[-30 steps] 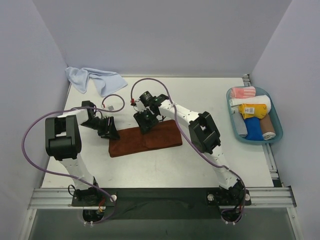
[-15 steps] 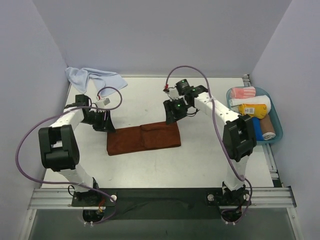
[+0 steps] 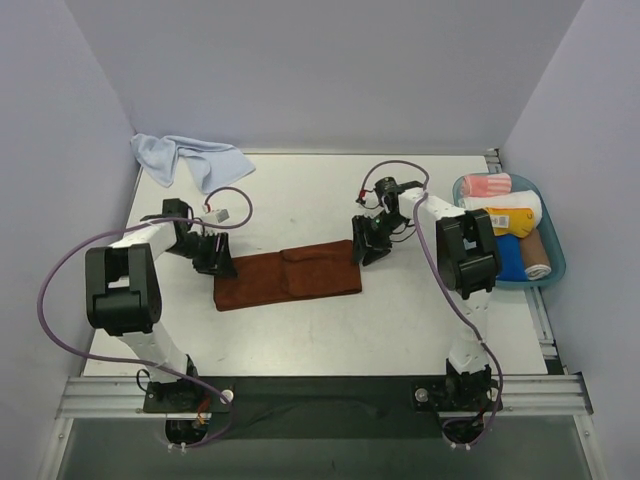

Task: Roll the towels
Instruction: Fold the towel

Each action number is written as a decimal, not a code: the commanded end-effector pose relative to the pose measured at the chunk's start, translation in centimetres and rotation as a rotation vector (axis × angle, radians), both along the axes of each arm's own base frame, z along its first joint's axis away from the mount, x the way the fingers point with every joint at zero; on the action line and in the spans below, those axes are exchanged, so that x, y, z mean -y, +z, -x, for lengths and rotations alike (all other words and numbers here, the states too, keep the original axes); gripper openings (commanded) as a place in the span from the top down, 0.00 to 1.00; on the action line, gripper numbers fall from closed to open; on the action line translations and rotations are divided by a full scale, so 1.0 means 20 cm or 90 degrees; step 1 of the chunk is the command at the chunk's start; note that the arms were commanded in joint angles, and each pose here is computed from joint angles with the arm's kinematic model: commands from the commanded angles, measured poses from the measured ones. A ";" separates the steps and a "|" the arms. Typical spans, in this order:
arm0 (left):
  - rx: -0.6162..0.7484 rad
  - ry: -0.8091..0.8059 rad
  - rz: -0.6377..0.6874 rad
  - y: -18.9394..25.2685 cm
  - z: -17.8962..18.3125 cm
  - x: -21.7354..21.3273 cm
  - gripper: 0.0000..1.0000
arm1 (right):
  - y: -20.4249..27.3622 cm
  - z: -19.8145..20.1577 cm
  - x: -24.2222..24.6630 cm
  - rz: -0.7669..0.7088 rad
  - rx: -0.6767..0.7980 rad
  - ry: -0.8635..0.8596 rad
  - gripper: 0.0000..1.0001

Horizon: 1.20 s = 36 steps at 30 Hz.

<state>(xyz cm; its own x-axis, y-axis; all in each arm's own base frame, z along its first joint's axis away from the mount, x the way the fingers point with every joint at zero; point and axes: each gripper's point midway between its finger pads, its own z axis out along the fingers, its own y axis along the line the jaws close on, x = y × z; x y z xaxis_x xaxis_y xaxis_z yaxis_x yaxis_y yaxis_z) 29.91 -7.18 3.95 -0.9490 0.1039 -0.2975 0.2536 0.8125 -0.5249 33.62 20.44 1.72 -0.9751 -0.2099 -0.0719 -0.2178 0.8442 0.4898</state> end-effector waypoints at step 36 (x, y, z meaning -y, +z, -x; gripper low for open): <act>-0.059 -0.052 -0.007 -0.19 0.02 0.17 0.66 | 0.38 0.04 -0.49 -0.023 0.030 0.080 1.00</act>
